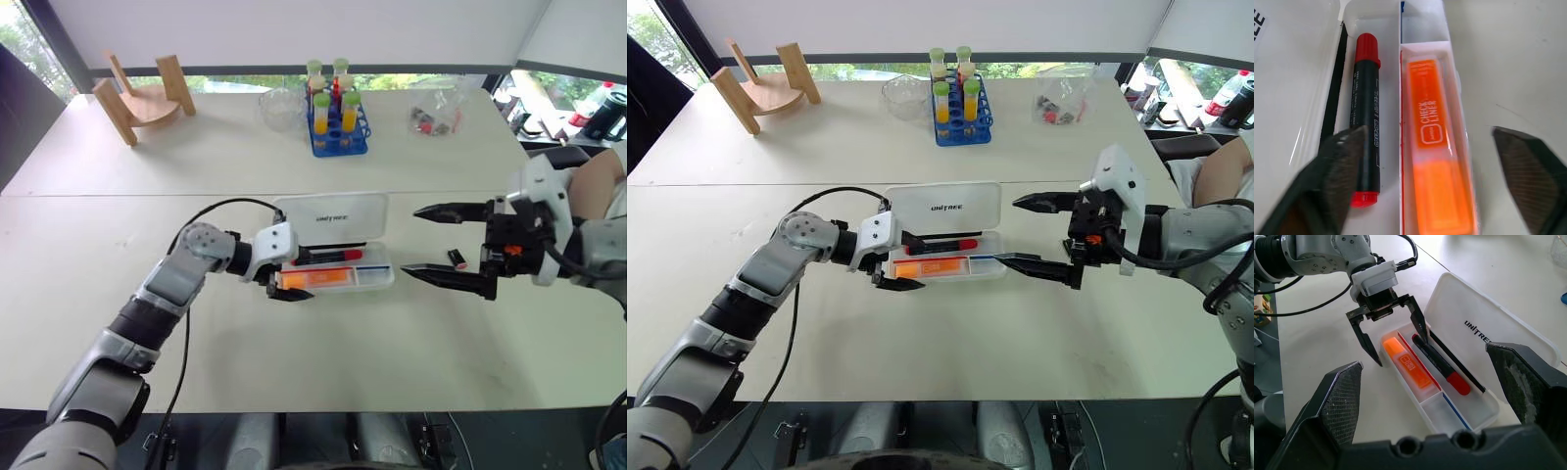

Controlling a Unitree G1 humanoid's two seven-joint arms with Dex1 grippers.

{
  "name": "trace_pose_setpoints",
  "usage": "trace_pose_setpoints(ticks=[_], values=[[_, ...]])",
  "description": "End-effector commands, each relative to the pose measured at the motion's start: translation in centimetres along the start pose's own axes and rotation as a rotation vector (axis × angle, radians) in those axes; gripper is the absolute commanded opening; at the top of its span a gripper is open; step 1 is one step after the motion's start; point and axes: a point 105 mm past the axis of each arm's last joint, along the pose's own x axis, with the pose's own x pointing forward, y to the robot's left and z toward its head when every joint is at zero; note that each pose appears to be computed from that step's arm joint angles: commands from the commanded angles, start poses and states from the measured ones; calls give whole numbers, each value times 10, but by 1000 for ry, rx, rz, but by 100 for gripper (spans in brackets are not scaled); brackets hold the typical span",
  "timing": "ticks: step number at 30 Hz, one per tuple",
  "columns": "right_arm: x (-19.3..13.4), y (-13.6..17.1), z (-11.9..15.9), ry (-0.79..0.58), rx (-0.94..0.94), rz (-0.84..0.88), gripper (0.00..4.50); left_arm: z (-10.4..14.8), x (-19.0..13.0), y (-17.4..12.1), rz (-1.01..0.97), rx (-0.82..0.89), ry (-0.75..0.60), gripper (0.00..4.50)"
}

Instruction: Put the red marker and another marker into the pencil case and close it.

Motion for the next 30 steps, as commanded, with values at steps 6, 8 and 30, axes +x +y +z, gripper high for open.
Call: trace_pose_setpoints(ticks=[6,8,30], values=[[-9,-36,-32,85,42,-212,450,65,-60,4,93,-102,-318,445],[-13,-52,-54,164,34,-312,450,67,-80,-4,120,-124,-334,445],[-26,-71,-193,443,516,-625,216,48,-150,-46,317,-254,-336,450]])
